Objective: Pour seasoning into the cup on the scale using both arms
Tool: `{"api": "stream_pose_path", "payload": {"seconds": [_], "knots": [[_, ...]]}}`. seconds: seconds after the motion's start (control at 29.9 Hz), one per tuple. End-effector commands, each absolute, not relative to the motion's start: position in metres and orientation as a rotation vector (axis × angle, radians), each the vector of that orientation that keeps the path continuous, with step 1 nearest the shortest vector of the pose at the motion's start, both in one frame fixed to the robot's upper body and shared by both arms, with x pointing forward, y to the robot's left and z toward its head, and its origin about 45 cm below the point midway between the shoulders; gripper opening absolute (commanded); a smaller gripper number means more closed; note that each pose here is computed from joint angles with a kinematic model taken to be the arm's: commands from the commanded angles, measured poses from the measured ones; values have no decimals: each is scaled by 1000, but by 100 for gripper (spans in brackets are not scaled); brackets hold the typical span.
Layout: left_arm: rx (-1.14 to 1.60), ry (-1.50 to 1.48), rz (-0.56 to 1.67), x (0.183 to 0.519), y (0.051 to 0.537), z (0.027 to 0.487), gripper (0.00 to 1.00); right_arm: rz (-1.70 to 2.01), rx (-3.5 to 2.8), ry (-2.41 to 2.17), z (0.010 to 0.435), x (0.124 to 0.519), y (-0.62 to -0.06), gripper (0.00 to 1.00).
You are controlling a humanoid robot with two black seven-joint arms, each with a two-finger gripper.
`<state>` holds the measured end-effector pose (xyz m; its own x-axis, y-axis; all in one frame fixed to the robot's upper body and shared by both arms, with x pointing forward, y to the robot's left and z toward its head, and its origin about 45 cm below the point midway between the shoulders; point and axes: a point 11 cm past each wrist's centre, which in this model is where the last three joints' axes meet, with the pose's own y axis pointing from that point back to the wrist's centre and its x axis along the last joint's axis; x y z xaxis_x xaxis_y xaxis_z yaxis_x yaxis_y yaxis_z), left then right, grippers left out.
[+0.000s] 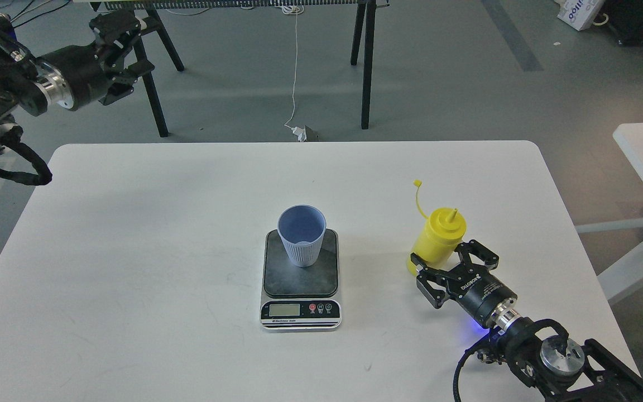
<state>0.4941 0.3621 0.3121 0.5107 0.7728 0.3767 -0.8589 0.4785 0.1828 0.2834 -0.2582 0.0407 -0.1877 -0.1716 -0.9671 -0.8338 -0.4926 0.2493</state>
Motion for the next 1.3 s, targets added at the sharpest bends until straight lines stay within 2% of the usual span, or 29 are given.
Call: {"api": "stream_pose_path", "payload": {"seconds": [0.0, 0.3, 0.57, 0.74, 0.9, 1.04, 1.27], "knots": [[376, -259, 1006, 494, 362, 312, 89, 1739, -1566, 1173, 38, 278, -259, 98], [388, -266, 998, 494, 361, 311, 89, 1747, -1542, 1157, 38, 254, -262, 98], [387, -263, 999, 494, 361, 310, 89, 1733, -1566, 1204, 45, 229, -290, 98], [386, -257, 1003, 493, 363, 308, 89, 1638, -1638, 1226, 78, 221, -323, 99], [393, -233, 995, 489, 362, 296, 89, 1432, -1697, 1276, 124, 248, -369, 99], [393, -219, 1005, 486, 367, 291, 89, 1256, -1838, 1260, 178, 302, -388, 99], [316, -150, 1078, 477, 383, 277, 89, 1125, -1890, 1302, 219, 380, -403, 99]]}}
